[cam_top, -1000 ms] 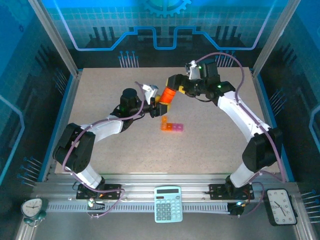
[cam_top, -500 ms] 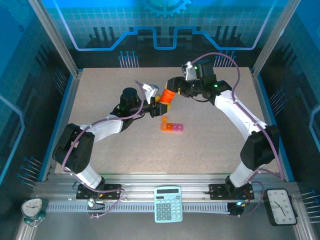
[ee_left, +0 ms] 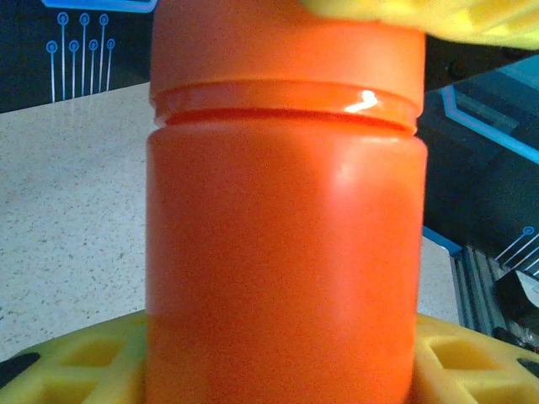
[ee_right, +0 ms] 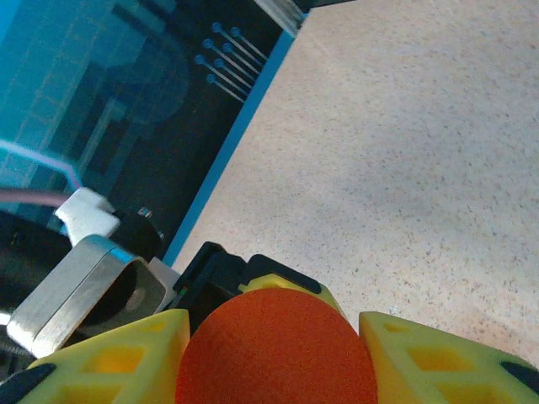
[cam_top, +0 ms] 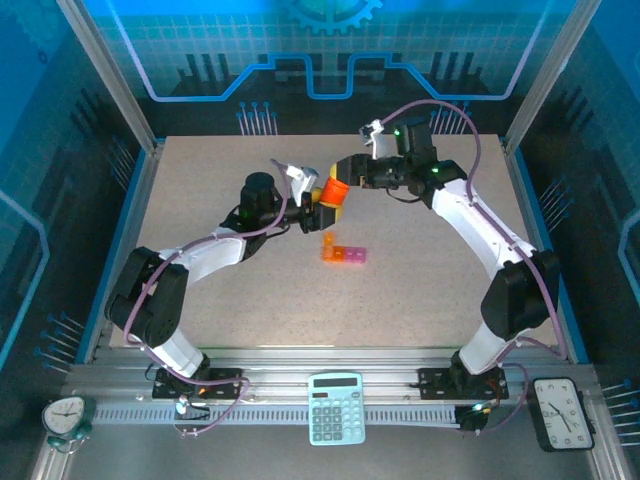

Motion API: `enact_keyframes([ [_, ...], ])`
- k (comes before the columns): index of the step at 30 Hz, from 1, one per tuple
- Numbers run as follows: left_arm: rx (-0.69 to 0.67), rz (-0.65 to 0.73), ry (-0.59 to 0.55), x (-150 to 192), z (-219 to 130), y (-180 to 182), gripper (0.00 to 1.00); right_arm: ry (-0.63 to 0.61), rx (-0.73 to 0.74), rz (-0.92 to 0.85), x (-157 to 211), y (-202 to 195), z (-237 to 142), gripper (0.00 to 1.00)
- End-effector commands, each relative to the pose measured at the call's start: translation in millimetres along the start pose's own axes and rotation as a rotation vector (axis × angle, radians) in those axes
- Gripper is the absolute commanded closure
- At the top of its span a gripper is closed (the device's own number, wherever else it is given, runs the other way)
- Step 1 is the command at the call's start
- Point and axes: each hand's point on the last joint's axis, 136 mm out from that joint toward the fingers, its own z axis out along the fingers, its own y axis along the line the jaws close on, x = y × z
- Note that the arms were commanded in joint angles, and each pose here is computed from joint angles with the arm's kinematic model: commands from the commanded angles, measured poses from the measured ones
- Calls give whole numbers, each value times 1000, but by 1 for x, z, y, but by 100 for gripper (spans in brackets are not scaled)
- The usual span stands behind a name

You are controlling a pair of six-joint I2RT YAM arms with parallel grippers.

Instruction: Sort the pills into containers

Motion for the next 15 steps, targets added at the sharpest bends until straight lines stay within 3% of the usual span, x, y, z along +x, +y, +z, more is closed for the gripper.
enact_keyframes([
  [1,78,41,-56,-37,-4,-19,73,24,-167,-251,6,19,-7,54],
  [4,75,39,-50,-36,-4,-18,74,7,-190,-243,0,19,-11,50],
  [6,63,48,-47,-35,-5,-17,74,-19,-178,-210,-6,20,-17,32],
  [9,47,62,-34,-32,-5,-15,74,-77,-102,-125,-18,15,-29,19],
  [15,19,90,7,-25,-6,-11,74,-178,26,116,-25,2,-45,16],
])
